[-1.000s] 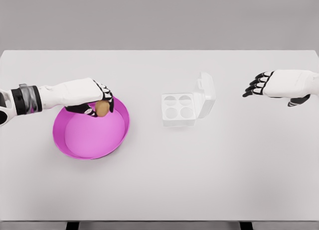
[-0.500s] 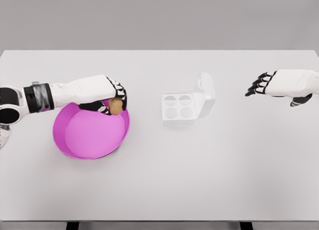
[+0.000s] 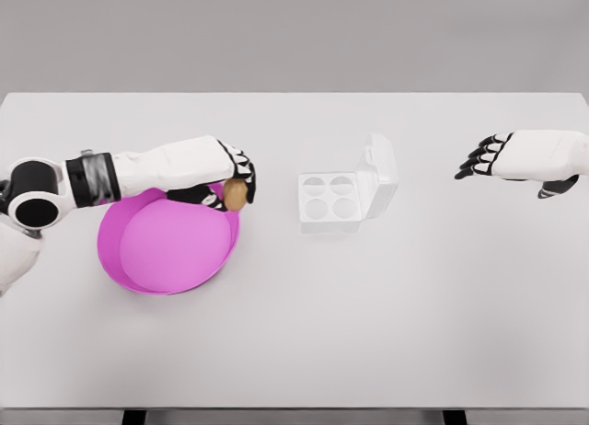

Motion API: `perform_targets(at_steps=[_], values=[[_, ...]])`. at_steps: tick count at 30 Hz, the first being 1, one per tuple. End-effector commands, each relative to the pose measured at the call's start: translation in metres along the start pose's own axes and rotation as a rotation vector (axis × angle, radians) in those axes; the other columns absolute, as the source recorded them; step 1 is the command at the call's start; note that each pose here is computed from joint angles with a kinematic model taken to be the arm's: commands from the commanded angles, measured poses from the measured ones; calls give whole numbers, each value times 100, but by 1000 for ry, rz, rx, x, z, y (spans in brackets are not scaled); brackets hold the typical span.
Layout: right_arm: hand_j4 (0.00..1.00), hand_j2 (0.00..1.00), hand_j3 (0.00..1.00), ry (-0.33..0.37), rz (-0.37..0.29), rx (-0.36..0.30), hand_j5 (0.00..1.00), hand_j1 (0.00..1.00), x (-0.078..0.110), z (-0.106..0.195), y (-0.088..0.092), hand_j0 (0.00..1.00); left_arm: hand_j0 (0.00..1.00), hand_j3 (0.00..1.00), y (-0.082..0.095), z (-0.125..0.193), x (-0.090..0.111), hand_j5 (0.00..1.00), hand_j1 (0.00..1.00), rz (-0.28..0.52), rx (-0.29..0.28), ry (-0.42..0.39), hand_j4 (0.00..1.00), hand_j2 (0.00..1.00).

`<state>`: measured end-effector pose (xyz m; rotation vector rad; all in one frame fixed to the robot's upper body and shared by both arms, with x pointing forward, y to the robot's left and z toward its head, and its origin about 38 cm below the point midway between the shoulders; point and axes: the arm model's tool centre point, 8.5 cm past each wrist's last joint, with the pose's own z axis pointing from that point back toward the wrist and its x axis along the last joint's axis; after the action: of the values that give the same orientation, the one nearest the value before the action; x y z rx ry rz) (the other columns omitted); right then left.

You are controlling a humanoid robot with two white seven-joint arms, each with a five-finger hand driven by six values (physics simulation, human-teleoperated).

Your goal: Pack egg into the box and close the box lid

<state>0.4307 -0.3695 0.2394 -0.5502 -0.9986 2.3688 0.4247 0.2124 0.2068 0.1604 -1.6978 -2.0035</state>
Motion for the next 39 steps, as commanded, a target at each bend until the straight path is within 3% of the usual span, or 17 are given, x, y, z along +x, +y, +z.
perform_targets(at_steps=[1,14,39], values=[[100,100,100,0,-3,-4,100,100,0,0,-1,100,42,42,1,-5,3,42,42,9,15,-13,42,42],[100,100,100,0,-1,-7,100,100,0,-1,-2,100,42,42,4,-32,12,42,42,33,59,-60,42,42],[100,100,100,1,-3,-6,100,100,-1,-1,-2,100,42,42,-11,-80,15,42,42,153,100,-103,42,42]])
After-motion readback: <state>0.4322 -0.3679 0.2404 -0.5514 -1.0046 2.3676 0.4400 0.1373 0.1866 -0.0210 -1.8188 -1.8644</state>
